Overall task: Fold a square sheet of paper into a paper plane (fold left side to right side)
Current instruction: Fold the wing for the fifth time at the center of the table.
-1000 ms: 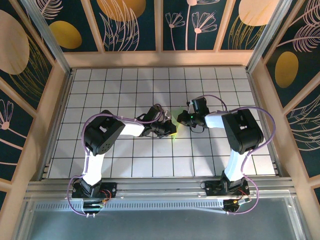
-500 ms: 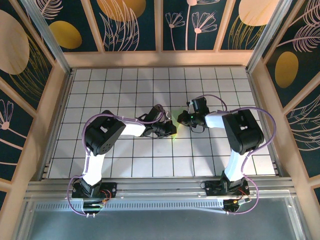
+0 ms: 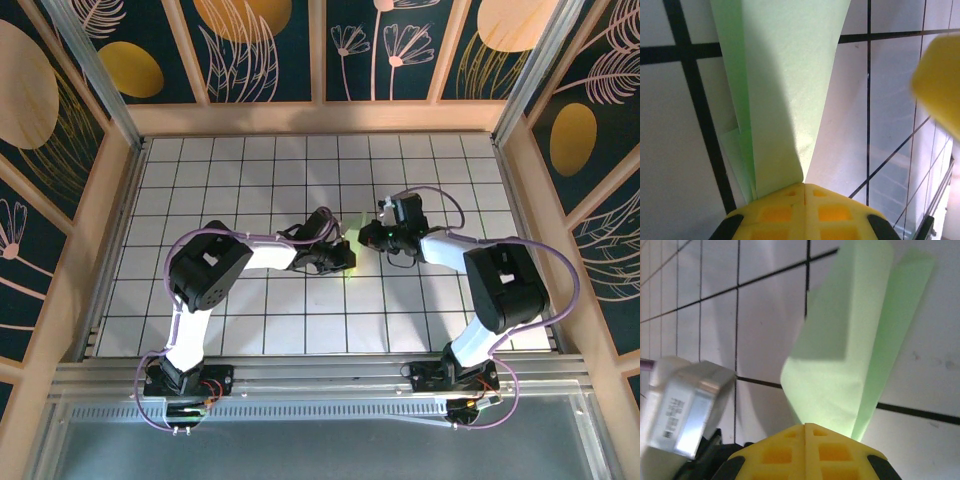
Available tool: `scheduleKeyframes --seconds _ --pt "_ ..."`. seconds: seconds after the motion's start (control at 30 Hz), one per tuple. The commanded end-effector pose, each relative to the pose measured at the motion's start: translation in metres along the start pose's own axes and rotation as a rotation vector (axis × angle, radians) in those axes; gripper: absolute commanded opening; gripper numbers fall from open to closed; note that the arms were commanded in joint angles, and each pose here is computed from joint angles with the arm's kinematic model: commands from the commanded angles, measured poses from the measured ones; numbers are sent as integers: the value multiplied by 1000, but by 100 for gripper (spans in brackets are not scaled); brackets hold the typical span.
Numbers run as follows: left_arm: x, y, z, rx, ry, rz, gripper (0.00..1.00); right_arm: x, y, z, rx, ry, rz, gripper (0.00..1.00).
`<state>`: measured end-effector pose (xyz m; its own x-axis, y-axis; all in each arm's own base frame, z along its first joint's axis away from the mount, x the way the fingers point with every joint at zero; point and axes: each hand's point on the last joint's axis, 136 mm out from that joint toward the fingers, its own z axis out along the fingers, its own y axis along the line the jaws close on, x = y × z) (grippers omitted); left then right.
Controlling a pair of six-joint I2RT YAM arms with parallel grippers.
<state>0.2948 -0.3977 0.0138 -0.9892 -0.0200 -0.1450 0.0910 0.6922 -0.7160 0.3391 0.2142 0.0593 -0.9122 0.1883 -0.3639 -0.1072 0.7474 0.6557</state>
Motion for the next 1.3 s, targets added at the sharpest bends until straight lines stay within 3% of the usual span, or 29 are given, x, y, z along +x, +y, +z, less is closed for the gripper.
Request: scheduleKeyframes --seconds 0.0,0.67,1.27 --pt "22 54 14 -197 53 -32 0 8 2 3 -29 15 -12 0" --pt "22 61 15 -246 55 -43 0 10 -15 34 18 44 -18 0" --pt "25 63 13 -259 59 -51 0 -7 -36 39 77 36 -25 0"
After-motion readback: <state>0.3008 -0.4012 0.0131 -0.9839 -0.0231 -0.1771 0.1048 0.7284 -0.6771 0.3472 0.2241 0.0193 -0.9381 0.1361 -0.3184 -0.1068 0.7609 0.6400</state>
